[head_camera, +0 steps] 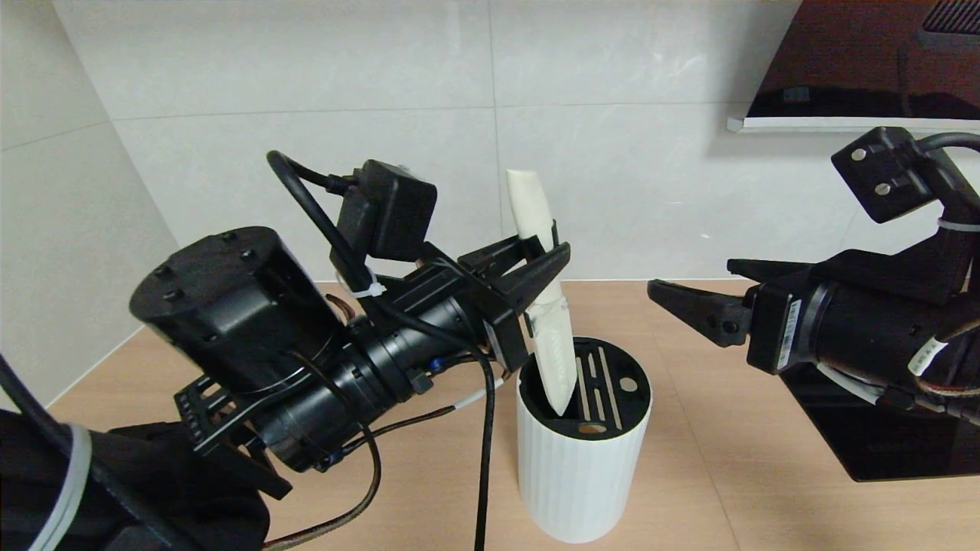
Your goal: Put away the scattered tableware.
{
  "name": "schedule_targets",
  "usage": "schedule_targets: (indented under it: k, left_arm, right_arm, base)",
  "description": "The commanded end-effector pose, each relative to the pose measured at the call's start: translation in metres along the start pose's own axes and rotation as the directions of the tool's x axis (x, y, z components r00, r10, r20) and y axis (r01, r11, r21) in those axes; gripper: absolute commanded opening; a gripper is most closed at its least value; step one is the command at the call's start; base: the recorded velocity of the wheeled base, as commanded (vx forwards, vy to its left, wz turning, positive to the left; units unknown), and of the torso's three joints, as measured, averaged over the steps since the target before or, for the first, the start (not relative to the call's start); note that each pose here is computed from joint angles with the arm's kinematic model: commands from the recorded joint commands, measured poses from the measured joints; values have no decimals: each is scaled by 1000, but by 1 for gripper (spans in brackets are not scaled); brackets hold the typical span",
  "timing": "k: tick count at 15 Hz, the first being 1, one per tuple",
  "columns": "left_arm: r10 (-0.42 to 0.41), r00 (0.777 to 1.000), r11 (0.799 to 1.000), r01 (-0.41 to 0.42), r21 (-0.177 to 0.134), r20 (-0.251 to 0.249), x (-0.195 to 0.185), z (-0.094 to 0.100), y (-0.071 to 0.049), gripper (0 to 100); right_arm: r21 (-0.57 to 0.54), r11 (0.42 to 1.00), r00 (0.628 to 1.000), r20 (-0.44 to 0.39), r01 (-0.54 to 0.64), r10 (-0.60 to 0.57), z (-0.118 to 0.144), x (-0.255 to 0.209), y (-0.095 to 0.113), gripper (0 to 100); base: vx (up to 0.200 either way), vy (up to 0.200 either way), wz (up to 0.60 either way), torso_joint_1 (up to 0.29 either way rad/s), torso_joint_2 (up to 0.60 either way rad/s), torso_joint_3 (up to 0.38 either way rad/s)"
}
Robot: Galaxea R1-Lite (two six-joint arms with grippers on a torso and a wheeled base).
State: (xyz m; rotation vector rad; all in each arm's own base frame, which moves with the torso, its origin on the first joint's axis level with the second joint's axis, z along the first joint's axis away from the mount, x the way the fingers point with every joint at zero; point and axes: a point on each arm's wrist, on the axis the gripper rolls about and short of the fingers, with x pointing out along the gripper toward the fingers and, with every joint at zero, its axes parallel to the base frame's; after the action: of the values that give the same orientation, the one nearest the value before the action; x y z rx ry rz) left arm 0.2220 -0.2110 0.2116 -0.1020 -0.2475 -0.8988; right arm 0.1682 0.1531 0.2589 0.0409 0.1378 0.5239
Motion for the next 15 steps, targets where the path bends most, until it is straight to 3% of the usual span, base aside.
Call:
schedule_targets:
  k: [1,12,15]
  left_arm:
    - [-2,999,1000,2,-4,-32,3,-11,0,0]
    - [-21,983,1000,16,-26,-181,9,-61,-6,0]
    - [8,974,1000,-14,-26,-224,10,-76,-10,0]
  right_arm:
    - [-1,1000,1000,-4,1,-1,-1,1,0,100]
    - [-3,1000,1000,-16,2,-2,-4,4,1,100]
    - [-3,1000,1000,-19,2,-2,-4,5,1,100]
  base:
    - [0,0,0,0,0,0]
    - [0,0,0,0,0,0]
    - [0,0,0,0,0,0]
